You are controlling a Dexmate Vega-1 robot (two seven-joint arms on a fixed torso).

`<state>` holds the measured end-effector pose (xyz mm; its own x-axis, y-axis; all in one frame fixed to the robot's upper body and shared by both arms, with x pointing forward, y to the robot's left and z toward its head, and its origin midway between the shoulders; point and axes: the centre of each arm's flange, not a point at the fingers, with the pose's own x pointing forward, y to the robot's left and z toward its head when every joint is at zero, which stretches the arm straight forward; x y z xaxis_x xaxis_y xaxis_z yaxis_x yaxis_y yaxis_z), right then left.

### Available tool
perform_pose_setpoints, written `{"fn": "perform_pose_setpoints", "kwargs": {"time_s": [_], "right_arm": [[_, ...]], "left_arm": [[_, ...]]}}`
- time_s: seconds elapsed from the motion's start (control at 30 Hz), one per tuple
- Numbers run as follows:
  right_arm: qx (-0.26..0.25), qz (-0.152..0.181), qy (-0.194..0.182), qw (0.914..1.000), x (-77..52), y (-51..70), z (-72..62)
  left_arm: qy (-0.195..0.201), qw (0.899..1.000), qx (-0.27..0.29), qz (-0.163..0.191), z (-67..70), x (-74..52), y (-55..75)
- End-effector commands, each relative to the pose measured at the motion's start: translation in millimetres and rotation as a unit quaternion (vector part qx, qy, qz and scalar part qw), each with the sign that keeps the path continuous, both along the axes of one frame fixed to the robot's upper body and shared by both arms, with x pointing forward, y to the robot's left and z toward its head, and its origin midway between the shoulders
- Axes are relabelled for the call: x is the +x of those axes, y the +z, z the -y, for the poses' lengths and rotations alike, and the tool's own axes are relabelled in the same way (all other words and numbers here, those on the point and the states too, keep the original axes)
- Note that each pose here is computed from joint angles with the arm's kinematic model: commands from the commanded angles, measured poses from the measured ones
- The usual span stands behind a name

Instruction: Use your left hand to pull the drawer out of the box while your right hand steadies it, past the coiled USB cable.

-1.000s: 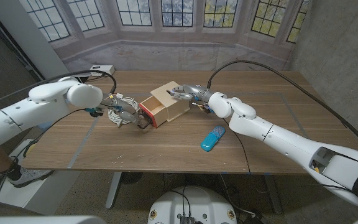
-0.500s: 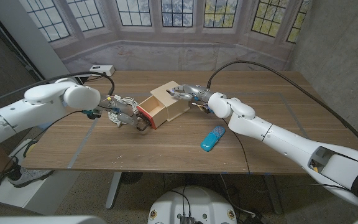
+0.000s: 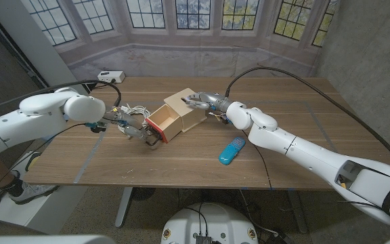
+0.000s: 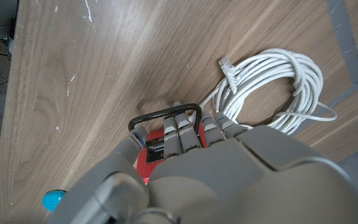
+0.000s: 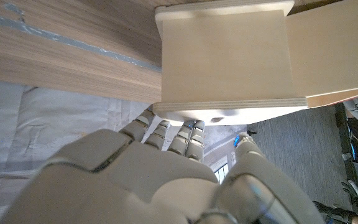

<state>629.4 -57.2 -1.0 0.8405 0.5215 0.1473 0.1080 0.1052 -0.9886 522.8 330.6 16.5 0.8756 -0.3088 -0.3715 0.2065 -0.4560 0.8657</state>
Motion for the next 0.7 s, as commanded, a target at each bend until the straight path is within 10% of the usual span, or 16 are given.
{"fn": "perform_pose_setpoints", "kwargs": {"time_s": [0.03, 0.7], "right_arm": [[0.000, 0.001, 0.001, 1.0000, -2.1, -3.6, -6.3], [0.004, 0.003, 0.004, 1.0000, -5.7, -3.9, -15.2]], "left_arm": [[0.005, 1.000, -0.008, -0.004, -5.9, -8.7, -5.4], [0.003, 1.000, -0.008, 0.001, -13.2, -17.3, -4.5]]}}
